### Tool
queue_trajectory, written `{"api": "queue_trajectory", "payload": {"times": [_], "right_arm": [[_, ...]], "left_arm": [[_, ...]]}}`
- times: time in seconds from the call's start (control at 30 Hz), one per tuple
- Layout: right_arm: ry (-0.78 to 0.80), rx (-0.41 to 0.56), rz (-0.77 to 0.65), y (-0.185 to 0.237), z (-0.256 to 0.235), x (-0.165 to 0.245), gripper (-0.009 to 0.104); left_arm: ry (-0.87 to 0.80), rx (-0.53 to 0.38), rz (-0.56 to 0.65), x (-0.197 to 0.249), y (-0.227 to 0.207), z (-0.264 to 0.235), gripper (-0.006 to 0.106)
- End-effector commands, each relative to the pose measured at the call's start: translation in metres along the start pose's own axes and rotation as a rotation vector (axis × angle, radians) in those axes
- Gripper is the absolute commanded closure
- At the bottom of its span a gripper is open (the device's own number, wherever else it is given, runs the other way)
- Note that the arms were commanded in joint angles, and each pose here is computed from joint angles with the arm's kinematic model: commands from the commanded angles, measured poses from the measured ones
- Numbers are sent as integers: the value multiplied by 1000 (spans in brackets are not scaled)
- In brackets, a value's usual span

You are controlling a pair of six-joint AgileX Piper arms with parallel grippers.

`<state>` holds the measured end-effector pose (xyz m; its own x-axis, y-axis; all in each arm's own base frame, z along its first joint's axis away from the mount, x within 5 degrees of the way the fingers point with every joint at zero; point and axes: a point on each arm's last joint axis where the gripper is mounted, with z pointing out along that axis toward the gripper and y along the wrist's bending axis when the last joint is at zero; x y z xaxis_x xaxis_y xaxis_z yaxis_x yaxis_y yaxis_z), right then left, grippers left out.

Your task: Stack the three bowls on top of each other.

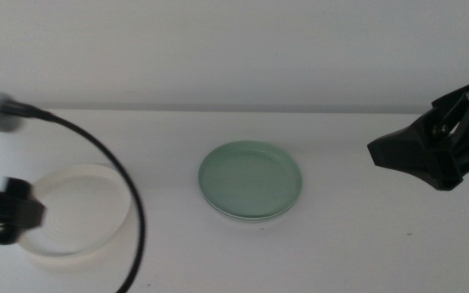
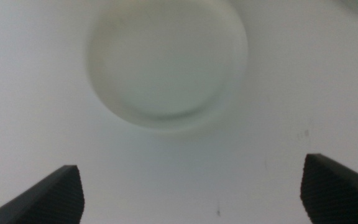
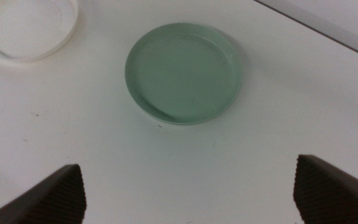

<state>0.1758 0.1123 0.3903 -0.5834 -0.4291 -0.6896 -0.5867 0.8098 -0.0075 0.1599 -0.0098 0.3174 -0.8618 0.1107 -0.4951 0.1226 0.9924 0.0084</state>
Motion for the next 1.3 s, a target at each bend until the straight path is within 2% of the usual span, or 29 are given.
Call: {"api": "queue_trajectory", "payload": {"times": [0.0, 0.13, 0.27, 0.4, 0.53, 0.63, 1.0, 1.27], "right_arm": [[-7, 2, -10, 0, 0, 0, 6], [-7, 2, -10, 0, 0, 0, 6], [-7, 2, -10, 0, 0, 0, 6], [-7, 2, -10, 0, 0, 0, 6], [-7, 2, -10, 0, 0, 0, 6], [-7, 2, -10, 0, 0, 0, 6], [-7, 2, -10, 0, 0, 0, 6], [-7, 2, -10, 0, 0, 0, 6]], "left_arm": [[74, 40, 16, -10, -1, 20, 7], [172, 30, -31, -21, 5, 54, 7], [158, 31, -11, -44, 31, 79, 7], [195, 80, -76, -66, 68, 103, 7], [219, 168, -170, -77, 98, 137, 7], [273, 182, -202, -77, 112, 164, 7], [307, 103, -235, -69, 132, 205, 7], [379, 150, -279, -58, 130, 227, 9]]}}
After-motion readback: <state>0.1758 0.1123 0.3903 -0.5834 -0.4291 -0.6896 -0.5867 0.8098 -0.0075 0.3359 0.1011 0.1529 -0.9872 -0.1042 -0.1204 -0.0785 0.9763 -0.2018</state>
